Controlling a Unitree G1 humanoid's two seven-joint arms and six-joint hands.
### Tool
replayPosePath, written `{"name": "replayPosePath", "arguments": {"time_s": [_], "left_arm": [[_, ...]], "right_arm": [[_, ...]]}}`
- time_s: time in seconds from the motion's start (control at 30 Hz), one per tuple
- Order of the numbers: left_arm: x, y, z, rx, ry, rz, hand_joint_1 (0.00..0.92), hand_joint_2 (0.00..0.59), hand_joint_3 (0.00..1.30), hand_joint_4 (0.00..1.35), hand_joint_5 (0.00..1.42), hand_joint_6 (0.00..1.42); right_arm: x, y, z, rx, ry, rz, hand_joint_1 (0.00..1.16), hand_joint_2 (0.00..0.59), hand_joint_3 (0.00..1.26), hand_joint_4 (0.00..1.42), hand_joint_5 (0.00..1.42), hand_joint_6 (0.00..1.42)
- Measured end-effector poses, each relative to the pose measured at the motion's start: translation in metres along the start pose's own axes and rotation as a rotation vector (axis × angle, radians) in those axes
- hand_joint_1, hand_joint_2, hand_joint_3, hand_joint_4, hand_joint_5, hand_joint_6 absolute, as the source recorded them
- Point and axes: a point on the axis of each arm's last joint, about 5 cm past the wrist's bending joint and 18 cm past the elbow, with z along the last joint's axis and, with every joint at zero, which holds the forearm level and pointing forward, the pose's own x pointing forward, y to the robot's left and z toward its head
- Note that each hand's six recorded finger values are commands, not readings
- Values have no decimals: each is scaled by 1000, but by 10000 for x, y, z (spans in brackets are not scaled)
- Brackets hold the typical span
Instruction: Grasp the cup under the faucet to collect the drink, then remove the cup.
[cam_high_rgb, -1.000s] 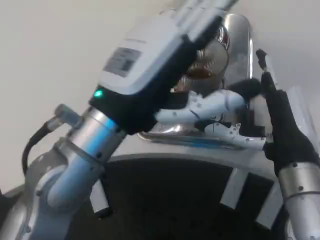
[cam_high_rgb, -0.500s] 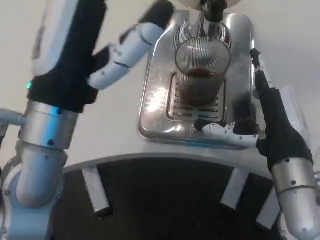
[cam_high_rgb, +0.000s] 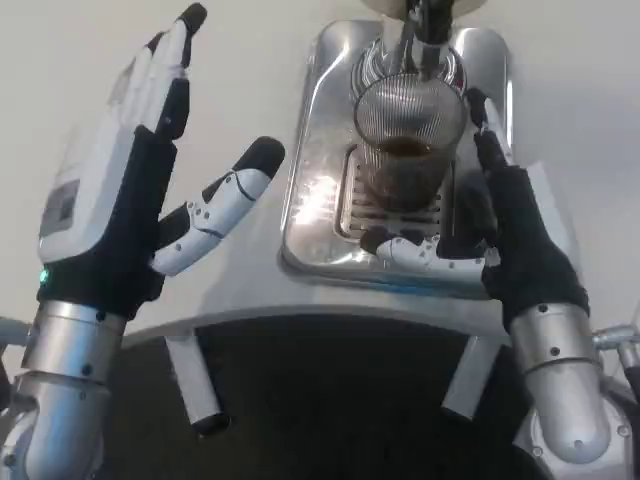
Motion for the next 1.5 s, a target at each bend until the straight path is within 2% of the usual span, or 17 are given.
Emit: {"name": "replayPosePath", "arguments": {"time_s": [0.17, 0.23, 0.37, 0.6, 0.93, 1.03, 1.1, 1.17, 1.23, 1.3, 1.43, 1.5], "left_arm": [[-30, -17, -6, -2, 9, -11, 0, 234, 0, 0, 0, 0], [-50, -24, -15, -1, 18, -17, 0, 234, 0, 0, 0, 0], [-64, -25, -24, 2, 29, -20, 0, 234, 0, 0, 0, 0], [-96, -23, -46, 8, 55, -26, 0, 234, 0, 0, 0, 0], [-99, -8, -58, 9, 66, -21, 0, 235, 0, 0, 0, 0], [-100, -2, -62, 4, 69, -17, 0, 235, 0, 0, 0, 0], [-103, 2, -66, 4, 73, -15, 0, 235, 0, 0, 0, 0], [-112, 7, -73, 6, 79, -14, 0, 235, 0, 0, 0, 0], [-115, 9, -76, 4, 83, -13, 0, 235, 0, 0, 0, 0], [-115, 10, -77, -4, 86, -11, 0, 236, 0, 0, 0, 0], [-115, 14, -80, -4, 90, -11, 0, 236, 0, 0, 0, 0], [-115, 16, -82, -2, 92, -12, 0, 236, 0, 0, 0, 0]], "right_arm": [[25, 51, 31, 8, -10, -36, 953, 143, 45, 31, 38, 144], [54, 96, 42, 22, -7, -52, 941, 150, 46, 32, 49, 144], [90, 167, 40, 36, 1, -51, 897, 179, 55, 40, 49, 144], [249, 254, 71, 68, -13, -48, 869, 189, 57, 42, 55, 144], [380, 280, 64, 46, -25, -51, 868, 181, 65, 53, 60, 144], [414, 282, 59, 36, -27, -48, 931, 166, 82, 78, 106, 191], [437, 283, 64, 31, -29, -47, 1046, 220, 170, 163, 198, 327], [458, 291, 73, 25, -29, -62, 1140, 324, 300, 285, 346, 517], [474, 303, 90, 14, -29, -95, 1161, 398, 425, 393, 464, 699], [471, 337, 110, 17, -32, -117, 1162, 457, 491, 456, 520, 774], [484, 376, 120, 2, -29, -164, 1162, 473, 570, 537, 600, 845], [501, 383, 121, -10, -30, -171, 1162, 474, 600, 568, 639, 873]]}}
